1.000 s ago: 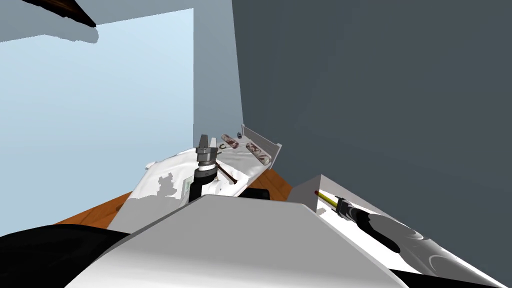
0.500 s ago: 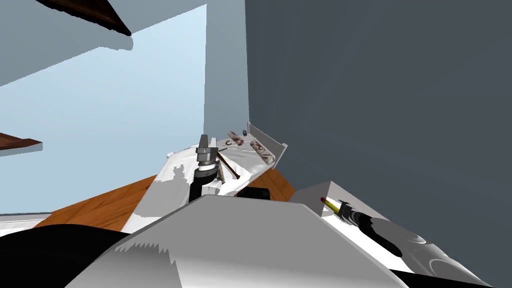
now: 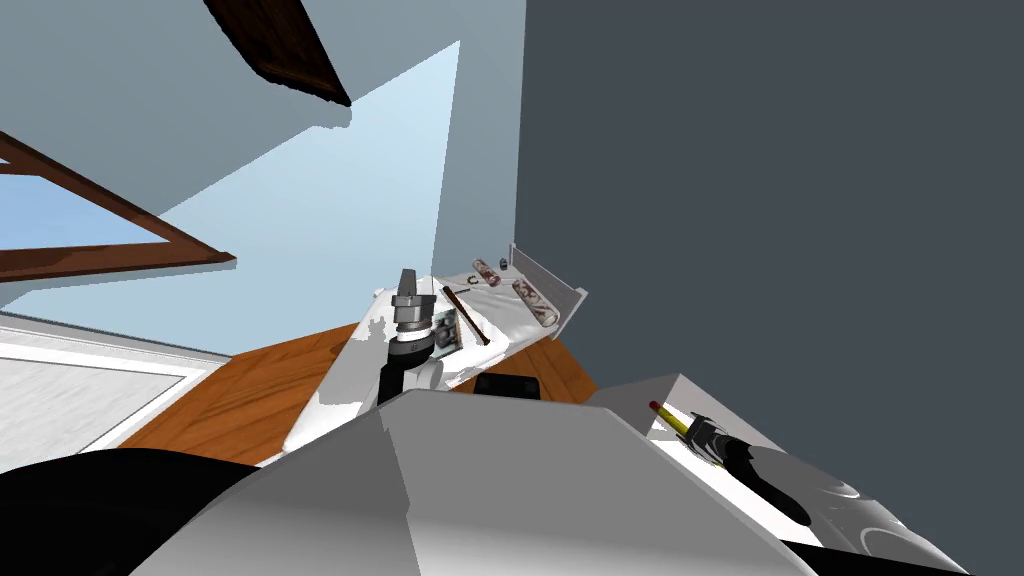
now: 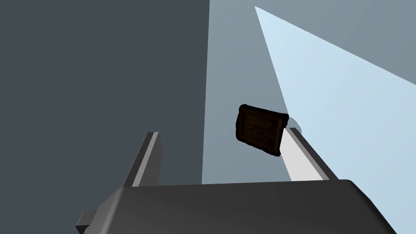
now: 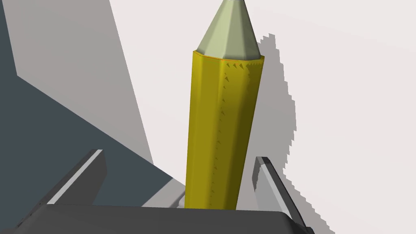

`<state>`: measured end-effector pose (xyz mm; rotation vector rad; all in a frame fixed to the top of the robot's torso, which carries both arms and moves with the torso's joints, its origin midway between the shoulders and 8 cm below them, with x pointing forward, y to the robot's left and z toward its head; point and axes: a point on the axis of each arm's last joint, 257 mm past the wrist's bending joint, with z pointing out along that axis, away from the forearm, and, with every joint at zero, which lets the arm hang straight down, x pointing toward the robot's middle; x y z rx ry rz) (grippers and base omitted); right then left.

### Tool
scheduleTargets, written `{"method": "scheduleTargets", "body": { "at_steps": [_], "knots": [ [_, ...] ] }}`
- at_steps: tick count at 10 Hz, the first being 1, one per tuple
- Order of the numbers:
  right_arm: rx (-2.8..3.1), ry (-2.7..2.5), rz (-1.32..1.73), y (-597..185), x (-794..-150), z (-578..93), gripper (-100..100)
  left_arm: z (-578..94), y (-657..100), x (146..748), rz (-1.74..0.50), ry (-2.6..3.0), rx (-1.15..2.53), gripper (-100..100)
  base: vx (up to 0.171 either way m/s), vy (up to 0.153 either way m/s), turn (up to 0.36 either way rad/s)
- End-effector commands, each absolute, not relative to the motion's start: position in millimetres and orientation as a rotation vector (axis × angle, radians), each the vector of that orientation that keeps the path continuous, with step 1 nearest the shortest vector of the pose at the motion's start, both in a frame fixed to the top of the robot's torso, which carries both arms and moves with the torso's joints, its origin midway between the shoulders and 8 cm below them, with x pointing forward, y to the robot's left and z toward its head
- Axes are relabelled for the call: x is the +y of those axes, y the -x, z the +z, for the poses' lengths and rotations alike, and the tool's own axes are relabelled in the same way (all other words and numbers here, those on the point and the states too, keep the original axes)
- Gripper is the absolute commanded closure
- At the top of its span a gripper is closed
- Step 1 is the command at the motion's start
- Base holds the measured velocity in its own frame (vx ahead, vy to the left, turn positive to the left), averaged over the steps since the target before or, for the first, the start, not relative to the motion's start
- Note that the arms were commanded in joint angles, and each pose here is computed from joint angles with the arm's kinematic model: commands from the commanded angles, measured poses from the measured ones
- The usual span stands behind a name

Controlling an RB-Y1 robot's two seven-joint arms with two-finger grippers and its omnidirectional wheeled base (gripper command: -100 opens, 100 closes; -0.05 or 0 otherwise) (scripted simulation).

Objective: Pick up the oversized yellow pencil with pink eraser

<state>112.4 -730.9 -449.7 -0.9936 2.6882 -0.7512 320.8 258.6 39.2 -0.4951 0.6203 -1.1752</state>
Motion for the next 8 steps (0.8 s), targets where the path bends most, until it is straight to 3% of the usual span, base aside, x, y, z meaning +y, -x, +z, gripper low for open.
{"method": "scheduleTargets", "body": {
  "at_steps": [1, 2, 3, 7, 8],
  "knots": [
    [2.718, 0.938, -0.762, -101.2, -736.2, -451.9, -100, 39.2, -320.8, 258.6, -1.175, 0.495, 0.62, 0, -0.12, 0.012, 0.298],
    [2.706, 0.963, -0.756, -104.8, -733.6, -450.7, -100, 39.2, -320.8, 258.6, -1.175, 0.495, 0.62, 0, -0.048, 0.004, 0.05],
    [2.708, 0.957, -0.757, -104.3, -734.0, -450.6, 100, 39.1, -320.7, 258.7, -1.175, 0.495, 0.621, 0, -0.01, 0.002, -0.016],
    [2.708, 0.956, -0.757, -104.5, -734.0, -450.6, 100, 39.1, -320.7, 258.7, -1.175, 0.495, 0.621, 0, -0.001, 0.001, -0.001],
    [2.708, 0.956, -0.757, -104.4, -733.9, -450.7, 0, 39.1, -320.7, 258.7, -1.175, 0.495, 0.621, 0, 0.0, 0.0, 0.0]
  ]
}}
